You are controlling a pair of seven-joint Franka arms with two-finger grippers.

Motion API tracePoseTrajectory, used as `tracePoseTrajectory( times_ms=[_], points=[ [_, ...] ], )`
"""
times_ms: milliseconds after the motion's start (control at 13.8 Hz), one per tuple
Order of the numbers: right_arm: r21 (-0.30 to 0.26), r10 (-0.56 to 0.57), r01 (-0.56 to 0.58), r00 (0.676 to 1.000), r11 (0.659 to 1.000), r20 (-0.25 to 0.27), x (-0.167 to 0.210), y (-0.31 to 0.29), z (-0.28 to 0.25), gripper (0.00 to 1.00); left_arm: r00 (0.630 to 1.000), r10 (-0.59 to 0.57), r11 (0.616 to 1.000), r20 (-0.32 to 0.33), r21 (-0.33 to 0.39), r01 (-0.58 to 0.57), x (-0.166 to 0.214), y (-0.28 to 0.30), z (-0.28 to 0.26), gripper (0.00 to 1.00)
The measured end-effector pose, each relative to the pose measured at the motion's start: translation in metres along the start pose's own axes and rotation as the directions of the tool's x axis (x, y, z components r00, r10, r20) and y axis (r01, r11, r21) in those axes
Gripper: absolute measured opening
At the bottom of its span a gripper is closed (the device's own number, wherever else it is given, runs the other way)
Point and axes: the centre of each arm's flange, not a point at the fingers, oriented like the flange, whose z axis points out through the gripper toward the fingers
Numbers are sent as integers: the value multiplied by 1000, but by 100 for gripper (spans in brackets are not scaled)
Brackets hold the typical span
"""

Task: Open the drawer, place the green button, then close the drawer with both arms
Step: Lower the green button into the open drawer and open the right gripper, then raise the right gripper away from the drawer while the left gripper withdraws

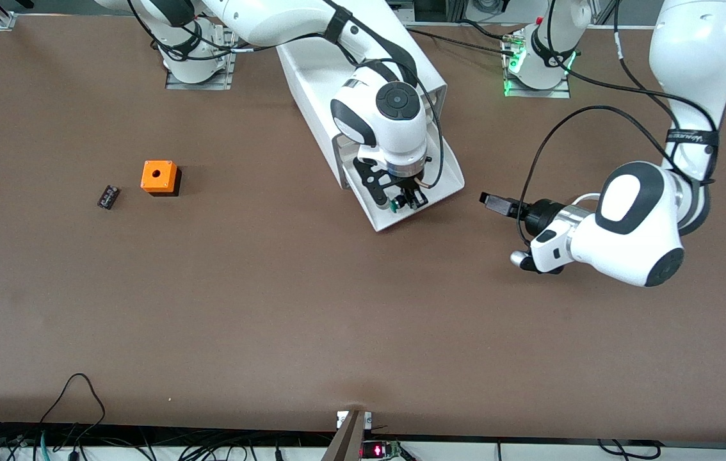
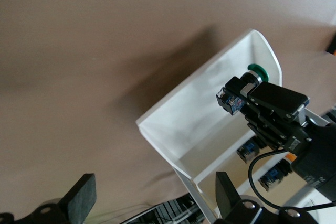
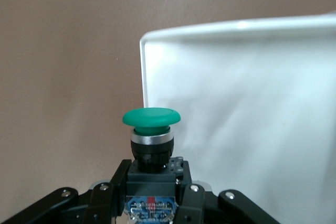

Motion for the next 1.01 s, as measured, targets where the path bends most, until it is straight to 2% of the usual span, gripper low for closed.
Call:
tracePoseTrajectory(
  times_ms=[217,434,506,651,868,940,1013],
  points=[
    [-2,52,-52,999,999,5,-5,6,26,41,997,-17,982,-81,187,32,-19,9,-35,100],
    [-1,59,-59,998,998,4,-4,5,30,41,993,-17,942,-119,330,56,-33,6,-63,100],
    [1,61,-61,998,998,4,-3,5,30,45,992,-14,933,-126,355,59,-33,4,-67,100],
    [4,62,-62,998,998,6,-3,4,28,62,992,4,927,-123,372,42,-29,-1,-67,100],
    [21,67,-67,998,998,8,0,-2,18,95,991,46,930,-122,368,2,-17,-11,-63,100],
    [33,71,-71,997,997,2,6,-6,12,100,991,47,930,-123,367,2,-15,-13,-62,100],
    [47,58,-57,998,997,-6,16,-13,5,100,991,49,930,-126,367,1,-14,-12,-61,100]
  ],
)
